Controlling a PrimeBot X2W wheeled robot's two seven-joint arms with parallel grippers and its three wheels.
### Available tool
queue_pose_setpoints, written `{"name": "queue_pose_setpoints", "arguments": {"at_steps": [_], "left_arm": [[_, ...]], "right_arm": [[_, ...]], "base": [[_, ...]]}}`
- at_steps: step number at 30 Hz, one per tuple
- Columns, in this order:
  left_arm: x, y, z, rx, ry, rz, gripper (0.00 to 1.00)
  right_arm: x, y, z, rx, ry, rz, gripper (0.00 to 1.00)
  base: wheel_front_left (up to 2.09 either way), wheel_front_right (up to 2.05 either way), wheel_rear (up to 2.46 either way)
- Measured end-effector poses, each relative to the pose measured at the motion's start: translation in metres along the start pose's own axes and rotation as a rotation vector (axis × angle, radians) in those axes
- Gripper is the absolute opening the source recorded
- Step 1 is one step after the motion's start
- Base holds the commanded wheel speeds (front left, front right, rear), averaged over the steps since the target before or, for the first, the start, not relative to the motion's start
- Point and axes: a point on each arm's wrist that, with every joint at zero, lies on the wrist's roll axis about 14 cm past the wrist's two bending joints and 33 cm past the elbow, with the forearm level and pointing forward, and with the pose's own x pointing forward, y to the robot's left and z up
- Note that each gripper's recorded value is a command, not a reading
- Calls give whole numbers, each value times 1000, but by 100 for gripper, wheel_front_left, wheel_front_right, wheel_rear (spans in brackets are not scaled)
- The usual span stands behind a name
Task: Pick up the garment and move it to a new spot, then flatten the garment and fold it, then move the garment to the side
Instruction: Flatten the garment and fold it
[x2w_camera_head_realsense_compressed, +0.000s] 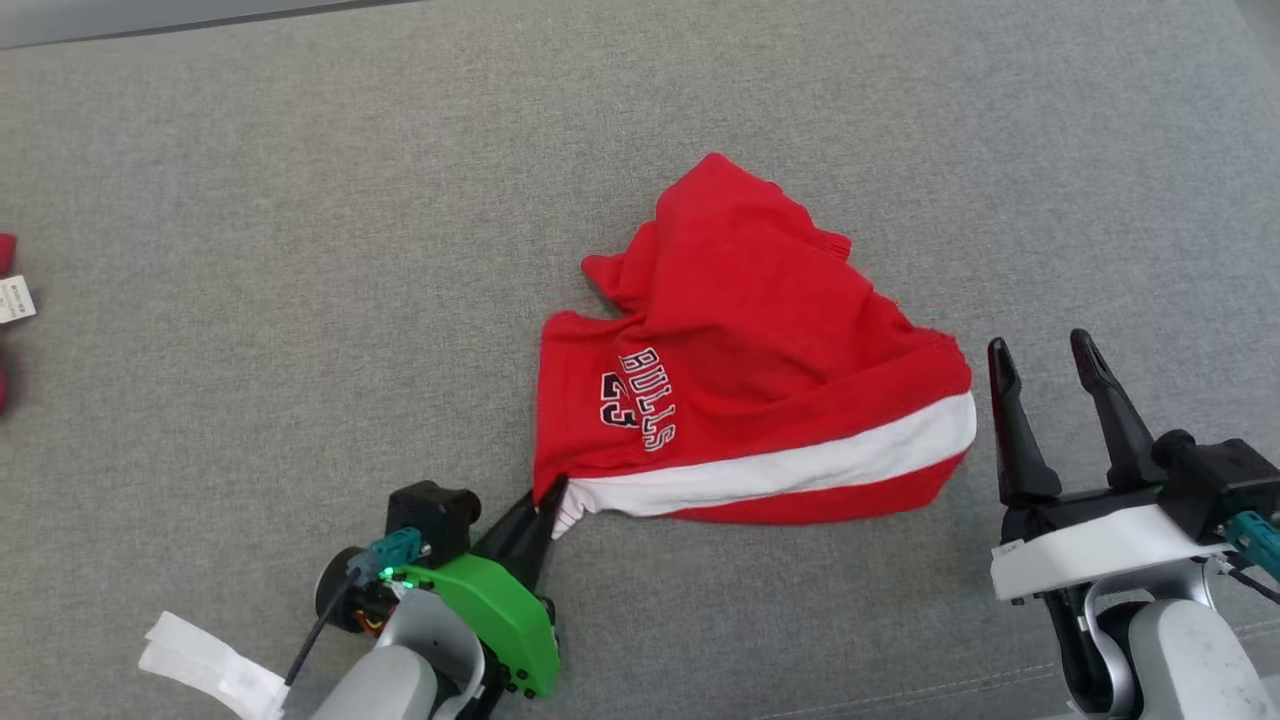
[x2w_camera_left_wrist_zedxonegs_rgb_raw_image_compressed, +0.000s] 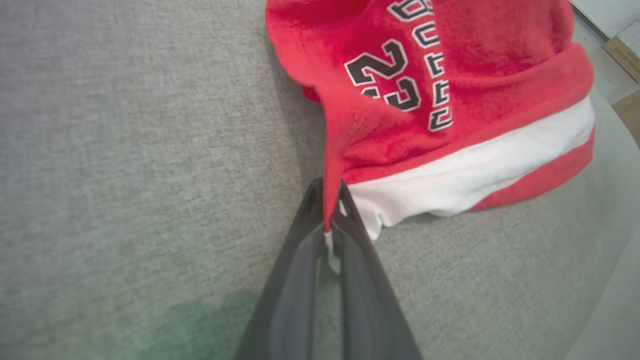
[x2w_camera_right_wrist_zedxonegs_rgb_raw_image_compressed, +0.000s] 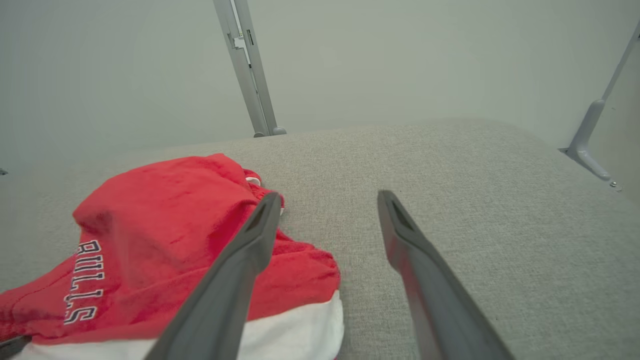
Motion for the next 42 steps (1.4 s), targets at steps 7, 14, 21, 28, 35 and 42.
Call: {"name": "queue_pose_setpoints", "arguments": {"at_steps": [7,14,21,28,35,42], "left_arm": [[-6,21,13,13,-35,57,0],[-6,23,11,9,-31,62,0],[-4,24,12,8,-40,60,0],[-8,21,29,32,-104,56,0],[-19,8,100,130,-332,31,0],[-45,-10,182,250,-570,17,0]], "right_arm": [[-5,7,-28,27,112,25,100],[-23,20,-67,77,264,61,100],[-25,21,-92,120,343,59,0],[-13,28,-82,118,280,97,0],[14,42,-19,80,67,168,0],[44,52,66,41,-184,208,0]], "base": [[0,0,0],[0,0,0],[0,0,0],[0,0,0],[0,0,0],[0,0,0]]}}
